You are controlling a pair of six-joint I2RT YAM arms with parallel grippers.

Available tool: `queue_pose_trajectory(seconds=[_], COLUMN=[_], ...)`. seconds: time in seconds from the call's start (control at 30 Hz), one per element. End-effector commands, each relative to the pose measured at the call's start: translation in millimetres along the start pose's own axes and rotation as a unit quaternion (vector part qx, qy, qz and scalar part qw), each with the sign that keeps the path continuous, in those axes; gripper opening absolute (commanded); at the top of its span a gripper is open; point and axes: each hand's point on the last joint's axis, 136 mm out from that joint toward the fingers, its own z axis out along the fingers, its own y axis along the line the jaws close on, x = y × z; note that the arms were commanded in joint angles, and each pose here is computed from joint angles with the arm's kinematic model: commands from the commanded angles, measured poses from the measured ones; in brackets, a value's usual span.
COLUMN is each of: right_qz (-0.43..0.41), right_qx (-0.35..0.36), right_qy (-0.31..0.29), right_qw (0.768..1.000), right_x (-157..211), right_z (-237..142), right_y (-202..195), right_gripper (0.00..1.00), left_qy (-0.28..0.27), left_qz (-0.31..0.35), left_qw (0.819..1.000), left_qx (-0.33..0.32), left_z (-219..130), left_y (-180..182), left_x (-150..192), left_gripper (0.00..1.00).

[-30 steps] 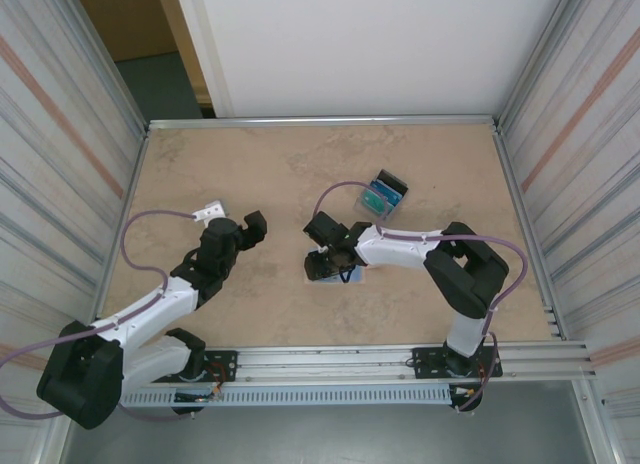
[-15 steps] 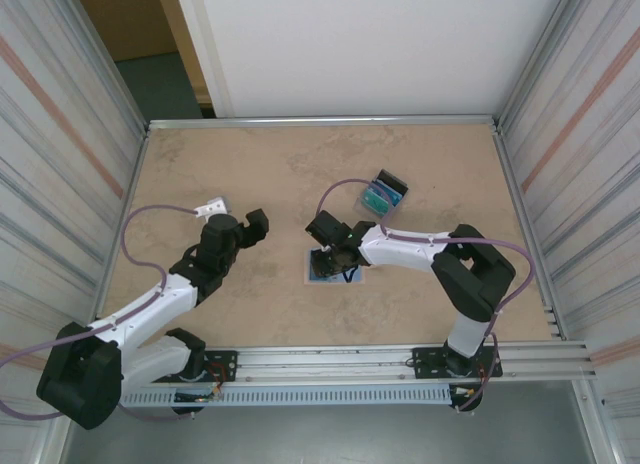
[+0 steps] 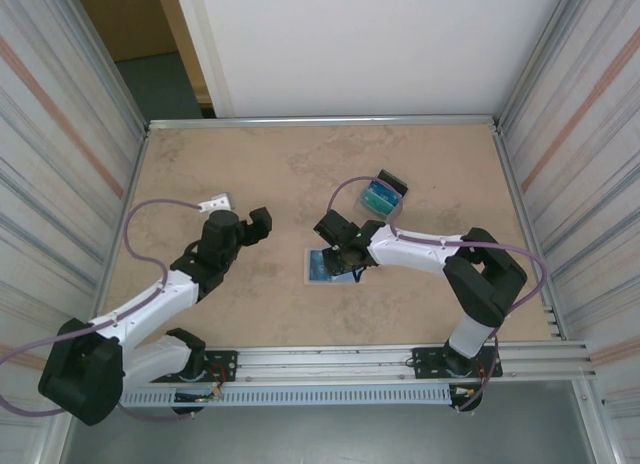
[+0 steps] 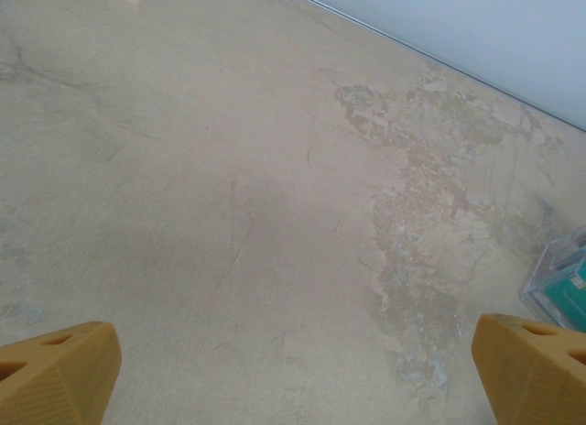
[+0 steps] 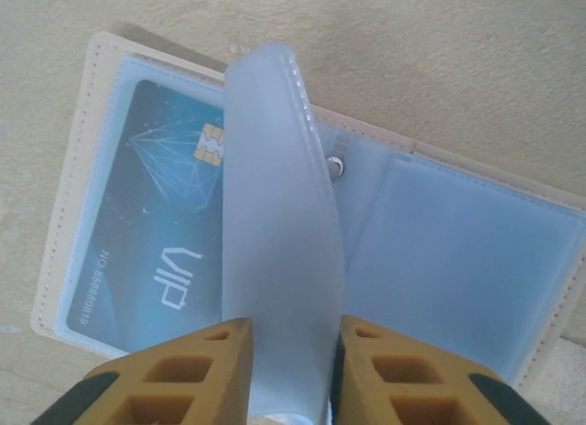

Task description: Take the credit cards out of the card holder

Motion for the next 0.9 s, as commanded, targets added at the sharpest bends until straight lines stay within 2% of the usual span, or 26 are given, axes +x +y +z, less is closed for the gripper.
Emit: queue_pose_trajectory(seconds=[0.0,0.17,0.63,0.87], right_qz=[0.018,0.027,0.046,0.051], right_qx=[-0.027,-0.040,0.025,0.020], right_qy=[-0.002,-0.001,-0.002,-0.001], right_qw=[0.999,0.999,0.999,0.999], right_x=[1.6,3.3,9.3,10.5], right_z=[-8.4,-6.8,-16.6,-15.4], right_y=[6.5,10.7,-26.2,-27.6], right_gripper=[0.23,0.15,0.15,0.06], left_qy=[-0.004,0.003,0.010,0.019], left_qz=[0.009,0.015,0.125,0.136], left_qw=[1.000,1.000,0.991,0.990], left_qx=[0.009,0.012,0.039,0.037], left_z=[1.4,4.2,5.6,10.5], left_y=[-8.7,-12.4,-52.6,-54.9], left_x=[-10.1,-8.0,1.0,10.5], left_gripper=[0.99,0.99,0.99,0.99])
